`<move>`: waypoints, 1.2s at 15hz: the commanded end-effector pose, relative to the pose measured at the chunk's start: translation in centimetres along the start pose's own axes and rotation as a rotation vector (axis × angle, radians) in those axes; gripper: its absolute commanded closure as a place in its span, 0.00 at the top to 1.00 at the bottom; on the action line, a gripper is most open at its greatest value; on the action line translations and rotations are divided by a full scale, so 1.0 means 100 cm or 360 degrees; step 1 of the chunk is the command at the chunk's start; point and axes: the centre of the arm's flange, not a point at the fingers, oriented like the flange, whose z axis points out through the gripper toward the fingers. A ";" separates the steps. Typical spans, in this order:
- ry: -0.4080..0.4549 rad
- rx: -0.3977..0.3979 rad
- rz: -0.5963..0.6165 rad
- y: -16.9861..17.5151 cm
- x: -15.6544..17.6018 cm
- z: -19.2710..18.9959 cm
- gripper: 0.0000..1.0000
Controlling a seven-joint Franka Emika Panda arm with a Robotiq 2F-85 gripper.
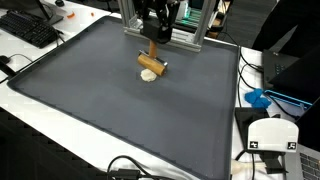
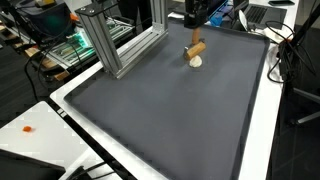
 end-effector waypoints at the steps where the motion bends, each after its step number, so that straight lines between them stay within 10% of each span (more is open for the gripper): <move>1: 0.0014 -0.0027 0.0048 -0.004 0.009 0.008 0.35; 18: 0.0114 -0.0036 0.0231 0.010 0.027 0.033 0.35</move>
